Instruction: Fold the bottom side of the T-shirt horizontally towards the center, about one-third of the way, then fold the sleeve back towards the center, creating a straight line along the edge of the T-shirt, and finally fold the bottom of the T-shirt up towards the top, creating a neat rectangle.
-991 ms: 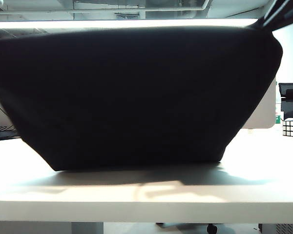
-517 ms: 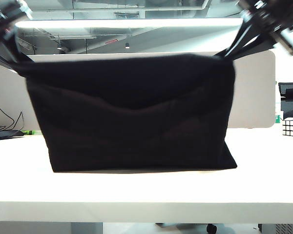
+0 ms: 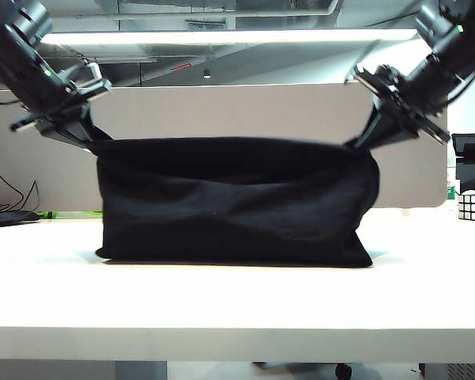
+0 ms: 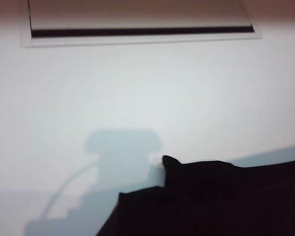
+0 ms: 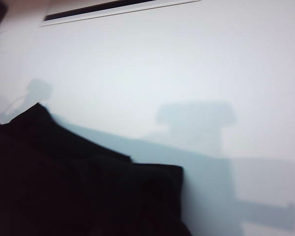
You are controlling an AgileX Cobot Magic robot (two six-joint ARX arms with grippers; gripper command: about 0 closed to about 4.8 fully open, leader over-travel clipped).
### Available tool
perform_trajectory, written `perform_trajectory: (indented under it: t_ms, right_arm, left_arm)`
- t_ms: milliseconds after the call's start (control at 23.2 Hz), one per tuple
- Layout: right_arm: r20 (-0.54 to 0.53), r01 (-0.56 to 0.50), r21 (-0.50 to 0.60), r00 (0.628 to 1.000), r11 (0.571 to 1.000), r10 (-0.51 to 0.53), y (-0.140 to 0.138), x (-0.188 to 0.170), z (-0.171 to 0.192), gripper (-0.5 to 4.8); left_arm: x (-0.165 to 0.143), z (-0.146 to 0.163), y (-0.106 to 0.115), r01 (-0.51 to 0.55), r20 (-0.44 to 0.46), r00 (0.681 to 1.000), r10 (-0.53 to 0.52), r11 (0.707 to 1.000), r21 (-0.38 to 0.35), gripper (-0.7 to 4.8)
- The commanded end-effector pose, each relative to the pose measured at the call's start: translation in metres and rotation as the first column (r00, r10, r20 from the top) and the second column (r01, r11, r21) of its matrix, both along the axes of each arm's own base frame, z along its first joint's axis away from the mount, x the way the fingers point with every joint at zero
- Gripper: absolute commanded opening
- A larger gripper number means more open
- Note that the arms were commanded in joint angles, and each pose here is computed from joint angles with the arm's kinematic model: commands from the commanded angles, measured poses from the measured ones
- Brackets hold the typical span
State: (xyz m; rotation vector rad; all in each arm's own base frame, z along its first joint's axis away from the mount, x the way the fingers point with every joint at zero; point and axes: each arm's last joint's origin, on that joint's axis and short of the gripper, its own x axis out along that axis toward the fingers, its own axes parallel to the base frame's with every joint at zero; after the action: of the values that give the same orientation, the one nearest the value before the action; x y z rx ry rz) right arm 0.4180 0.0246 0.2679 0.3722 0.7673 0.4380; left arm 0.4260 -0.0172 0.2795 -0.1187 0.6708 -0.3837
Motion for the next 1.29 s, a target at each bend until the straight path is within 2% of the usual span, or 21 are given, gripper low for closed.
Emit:
perform_trajectory:
  t_ms: [43, 86, 129, 215, 474, 517, 560, 603, 732, 775, 818, 948, 1120, 1292]
  right_arm:
    - [0.114, 0.051, -0.005, 0.992, 0.999, -0.051, -0.019, 0.011, 0.006, 1.96]
    - [0.127, 0.07, 0.001, 0.99, 0.998, -0.069, -0.026, 0.012, 0.007, 2.73]
    - [0.138, 0.087, 0.006, 0.987, 0.996, -0.087, -0.034, 0.013, 0.008, 3.17]
    - [0.158, 0.089, 0.027, 0.983, 0.996, -0.093, -0.048, 0.013, 0.013, 3.36]
    - [0.149, 0.08, 0.162, 0.983, 0.984, -0.104, -0.086, 0.006, 0.041, 3.36]
    - [0.148, 0.055, 0.187, 0.985, 0.981, -0.083, -0.091, 0.0, 0.049, 3.26]
    - [0.146, 0.048, 0.203, 0.986, 0.978, -0.078, -0.098, -0.006, 0.054, 2.93]
    - [0.157, 0.039, 0.192, 0.985, 0.981, -0.07, -0.098, -0.014, 0.063, 2.35]
    - [0.169, 0.042, 0.173, 0.983, 0.984, -0.071, -0.101, -0.026, 0.075, 0.95]
    - [0.175, 0.036, 0.164, 0.982, 0.986, -0.065, -0.1, -0.032, 0.08, 0.38]
    - [0.181, 0.031, 0.153, 0.982, 0.988, -0.058, -0.099, -0.037, 0.085, 0.13]
    - [0.214, 0.011, 0.089, 0.976, 0.996, -0.03, -0.093, -0.062, 0.107, 0.07]
    - [0.298, -0.018, 0.027, 0.955, 0.999, 0.009, -0.081, -0.101, 0.134, -0.05]
    - [0.35, 0.059, -0.027, 0.936, 0.998, -0.045, -0.075, -0.134, 0.144, -0.04]
  left_arm:
    - [0.014, 0.005, 0.001, -0.008, 0.094, 0.996, 0.008, 1.0, -0.002, 0.78]
    - [0.017, 0.006, 0.001, -0.009, 0.114, 0.993, 0.009, 1.0, -0.002, 1.49]
    - [0.017, 0.007, 0.002, -0.013, 0.129, 0.991, 0.013, 1.0, -0.001, 2.01]
    - [0.019, 0.01, 0.007, -0.046, 0.154, 0.987, 0.043, 0.999, 0.012, 2.59]
    - [0.014, 0.024, 0.019, -0.076, 0.147, 0.986, 0.074, 0.997, 0.009, 2.59]
    - [0.008, 0.03, 0.02, -0.075, 0.138, 0.988, 0.073, 0.997, 0.01, 2.51]
    - [0.003, 0.038, 0.019, -0.049, 0.144, 0.988, 0.047, 0.999, 0.011, 1.7]
    - [-0.003, 0.047, 0.018, -0.021, 0.164, 0.986, 0.02, 1.0, 0.002, 0.64]
    - [-0.017, 0.064, 0.016, 0.026, 0.196, 0.98, -0.021, 0.999, -0.023, -0.08]
    - [-0.022, 0.069, 0.016, 0.027, 0.196, 0.98, -0.022, 0.999, -0.024, -0.06]
    - [-0.028, 0.075, 0.015, 0.031, 0.188, 0.982, -0.026, 0.999, -0.026, -0.06]
    - [-0.055, 0.093, 0.015, 0.044, 0.154, 0.987, -0.043, 0.999, -0.004, -0.06]
    - [-0.098, 0.105, 0.013, 0.055, 0.2, 0.978, -0.057, 0.998, 0.016, -0.06]
    - [-0.139, 0.1, 0.012, 0.053, 0.228, 0.972, -0.056, 0.998, 0.019, -0.06]
